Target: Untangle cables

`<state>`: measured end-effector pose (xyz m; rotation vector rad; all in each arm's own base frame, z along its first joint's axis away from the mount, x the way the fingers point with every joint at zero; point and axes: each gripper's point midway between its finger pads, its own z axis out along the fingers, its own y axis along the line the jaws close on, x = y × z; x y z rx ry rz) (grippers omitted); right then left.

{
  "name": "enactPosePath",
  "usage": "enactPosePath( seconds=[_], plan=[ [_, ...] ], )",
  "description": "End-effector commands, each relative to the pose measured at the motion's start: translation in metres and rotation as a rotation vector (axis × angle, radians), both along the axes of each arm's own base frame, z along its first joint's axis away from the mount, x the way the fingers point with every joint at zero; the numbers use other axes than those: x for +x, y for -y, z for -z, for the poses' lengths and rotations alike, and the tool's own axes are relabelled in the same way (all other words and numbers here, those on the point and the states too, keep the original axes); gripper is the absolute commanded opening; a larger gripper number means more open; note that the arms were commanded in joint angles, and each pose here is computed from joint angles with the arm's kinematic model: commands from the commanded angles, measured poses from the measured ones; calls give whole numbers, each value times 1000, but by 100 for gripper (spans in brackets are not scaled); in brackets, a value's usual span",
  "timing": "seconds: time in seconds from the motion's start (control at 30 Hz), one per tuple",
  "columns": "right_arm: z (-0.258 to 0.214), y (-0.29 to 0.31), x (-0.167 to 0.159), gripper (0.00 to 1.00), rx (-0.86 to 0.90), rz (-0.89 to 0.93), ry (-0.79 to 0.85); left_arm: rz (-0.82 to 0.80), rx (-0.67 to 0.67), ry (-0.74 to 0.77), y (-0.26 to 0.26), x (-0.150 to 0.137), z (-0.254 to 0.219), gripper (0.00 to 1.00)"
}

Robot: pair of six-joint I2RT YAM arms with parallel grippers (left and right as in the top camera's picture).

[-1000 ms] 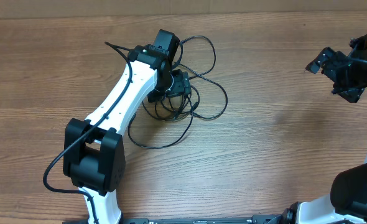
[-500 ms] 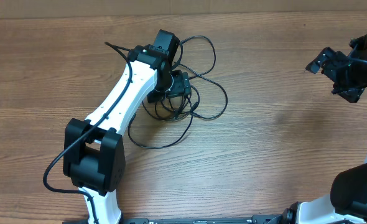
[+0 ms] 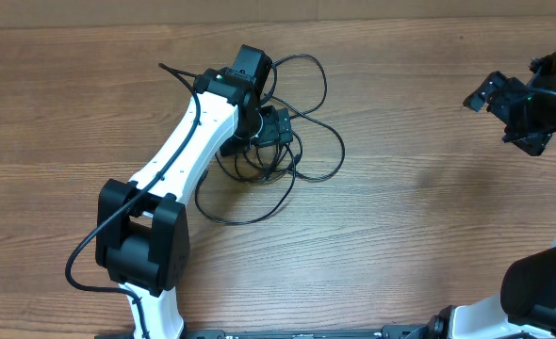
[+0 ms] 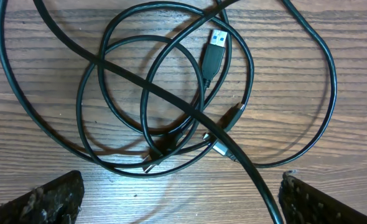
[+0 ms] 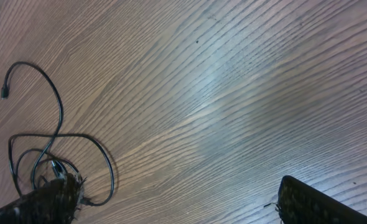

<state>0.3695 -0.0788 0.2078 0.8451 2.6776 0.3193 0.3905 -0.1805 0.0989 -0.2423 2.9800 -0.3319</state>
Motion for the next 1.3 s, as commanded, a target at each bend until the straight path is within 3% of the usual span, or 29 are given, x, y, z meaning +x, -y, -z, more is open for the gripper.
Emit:
enactPosePath(
  seconds=[0.0, 0.6, 0.93, 1.27],
  plan=[
    [0, 0, 1, 100, -2, -7, 3, -8, 5, 0, -1, -1, 1, 100],
    [0, 0, 1, 100, -2, -7, 3, -14, -18, 53, 5, 12, -3, 100],
    [0, 0, 1, 100, -2, -7, 3, -188, -58, 43, 7, 18, -5, 85],
    [0, 0, 1, 100, -2, -7, 3, -406, 24, 72, 2, 18, -2, 85]
  ],
)
